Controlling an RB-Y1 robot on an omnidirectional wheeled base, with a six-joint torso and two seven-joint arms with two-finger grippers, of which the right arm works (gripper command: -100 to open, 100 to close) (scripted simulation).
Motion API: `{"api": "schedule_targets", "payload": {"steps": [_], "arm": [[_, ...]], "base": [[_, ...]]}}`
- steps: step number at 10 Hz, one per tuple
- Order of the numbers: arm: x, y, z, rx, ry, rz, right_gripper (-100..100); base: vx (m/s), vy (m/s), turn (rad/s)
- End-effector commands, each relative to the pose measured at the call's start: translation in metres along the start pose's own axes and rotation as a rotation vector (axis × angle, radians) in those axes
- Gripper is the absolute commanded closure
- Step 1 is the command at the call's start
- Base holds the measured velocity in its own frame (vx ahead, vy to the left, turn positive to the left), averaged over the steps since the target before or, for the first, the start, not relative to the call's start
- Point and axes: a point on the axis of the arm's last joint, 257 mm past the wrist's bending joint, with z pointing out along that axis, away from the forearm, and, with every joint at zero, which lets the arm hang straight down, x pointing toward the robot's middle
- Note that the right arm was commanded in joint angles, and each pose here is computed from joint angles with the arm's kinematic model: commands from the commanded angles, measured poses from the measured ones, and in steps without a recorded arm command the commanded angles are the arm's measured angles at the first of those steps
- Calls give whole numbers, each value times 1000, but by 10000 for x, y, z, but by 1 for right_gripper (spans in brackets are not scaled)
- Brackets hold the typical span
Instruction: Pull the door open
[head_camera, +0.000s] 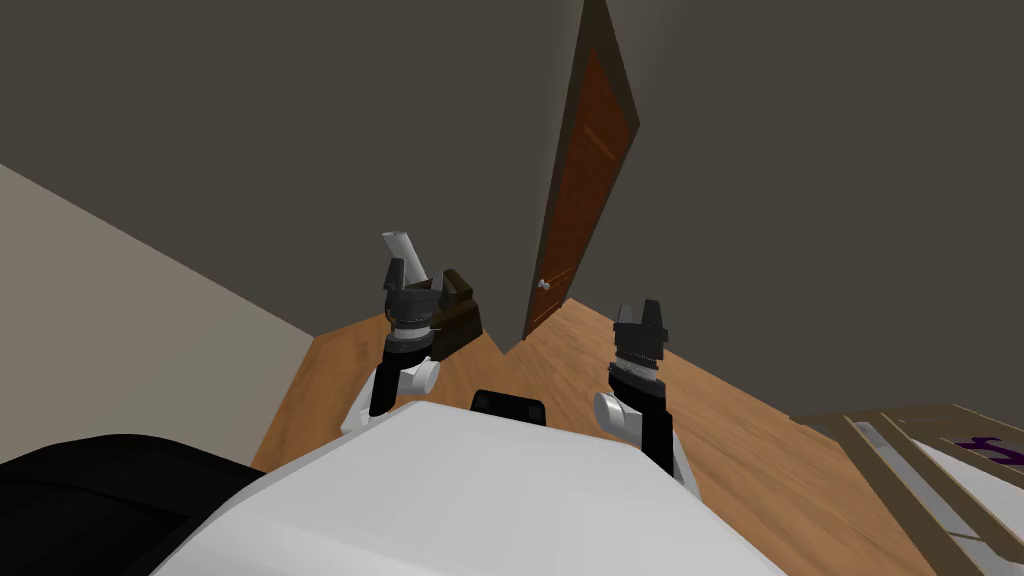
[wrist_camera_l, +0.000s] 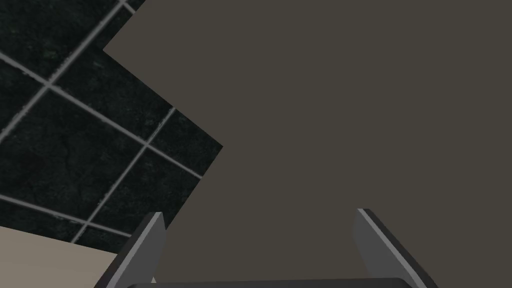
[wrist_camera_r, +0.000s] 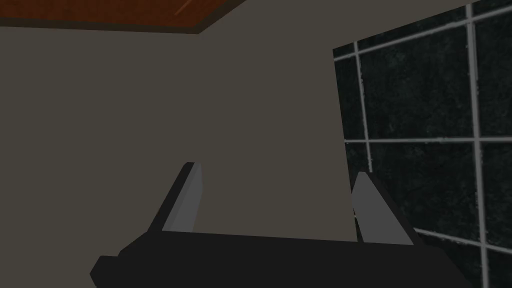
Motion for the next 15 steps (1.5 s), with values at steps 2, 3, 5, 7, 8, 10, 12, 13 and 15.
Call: {"api": "schedule_targets", "payload": {"steps": [2,3,5,7,8,10,12,13,15], "arm": [[113,-158,-20,18,22,-26,-100],[174,-240,-32,27,34,-40,-100],[257,-348,-51,40,51,-59,-100],[400,-524,-86,59,80,-91,-100],[459,-593,-103,66,92,-104,-100],[579,-729,-138,80,117,-131,-100],[713,-872,-181,93,145,-161,-100],[785,-946,-206,100,161,-177,-100],[930,-1081,-254,110,193,-210,-100]], "base": [[15,-61,23],[73,-175,27],[64,-149,24],[56,-108,27],[61,-116,41],[49,-96,25],[60,-104,31],[76,-98,35],[57,-107,33]]}}
